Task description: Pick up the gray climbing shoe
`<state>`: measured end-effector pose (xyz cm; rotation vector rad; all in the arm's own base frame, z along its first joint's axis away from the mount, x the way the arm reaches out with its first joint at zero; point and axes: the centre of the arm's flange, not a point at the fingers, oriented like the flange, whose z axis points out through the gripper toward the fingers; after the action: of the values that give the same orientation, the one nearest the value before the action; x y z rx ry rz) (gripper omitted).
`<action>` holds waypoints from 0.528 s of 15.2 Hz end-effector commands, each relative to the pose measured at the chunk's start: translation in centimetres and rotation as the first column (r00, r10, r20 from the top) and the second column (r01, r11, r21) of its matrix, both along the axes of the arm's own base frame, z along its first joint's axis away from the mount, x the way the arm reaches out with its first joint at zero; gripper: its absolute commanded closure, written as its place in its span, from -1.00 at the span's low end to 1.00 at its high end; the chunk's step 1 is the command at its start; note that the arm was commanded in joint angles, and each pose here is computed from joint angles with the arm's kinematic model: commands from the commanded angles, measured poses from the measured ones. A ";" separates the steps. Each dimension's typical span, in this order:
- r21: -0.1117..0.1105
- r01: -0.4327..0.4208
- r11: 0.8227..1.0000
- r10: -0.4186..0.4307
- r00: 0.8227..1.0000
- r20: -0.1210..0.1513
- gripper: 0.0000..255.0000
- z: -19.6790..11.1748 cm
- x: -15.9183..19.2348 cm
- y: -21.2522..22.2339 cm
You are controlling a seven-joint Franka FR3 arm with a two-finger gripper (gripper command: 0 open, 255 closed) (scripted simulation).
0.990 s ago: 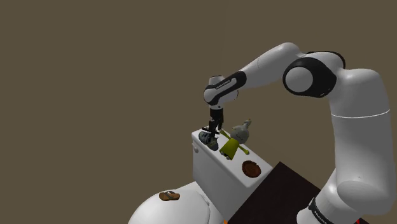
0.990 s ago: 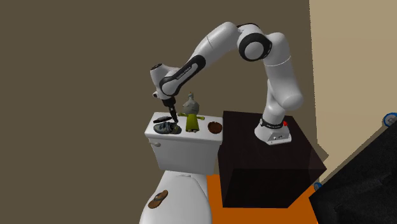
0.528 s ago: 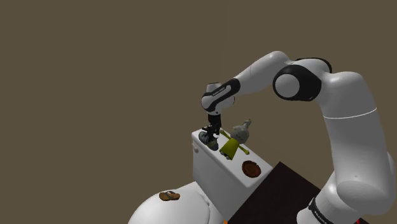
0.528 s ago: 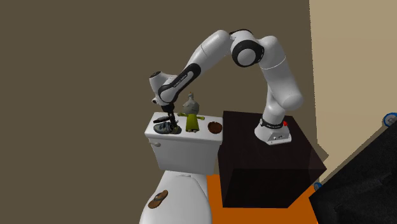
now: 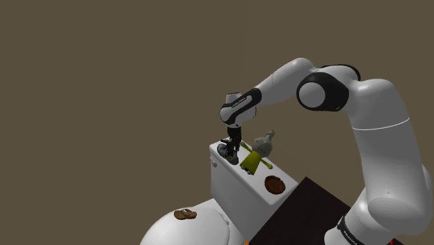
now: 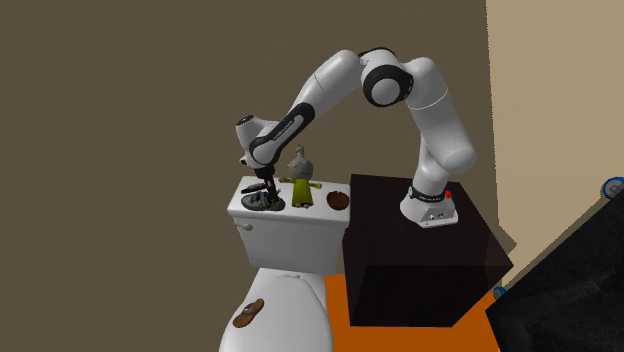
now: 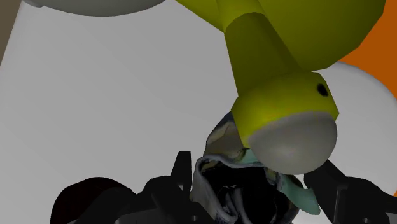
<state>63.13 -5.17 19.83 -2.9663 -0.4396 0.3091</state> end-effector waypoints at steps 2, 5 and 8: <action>0.000 0.000 1.000 0.000 1.000 -0.002 1.00 -0.2 0.0 0.0; 0.000 0.000 1.000 0.000 1.000 -0.002 1.00 -0.2 0.0 0.0; 0.000 0.000 1.000 0.000 1.000 -0.002 1.00 1.4 0.0 0.0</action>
<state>63.09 -5.20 20.70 -2.9650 -0.4391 0.3137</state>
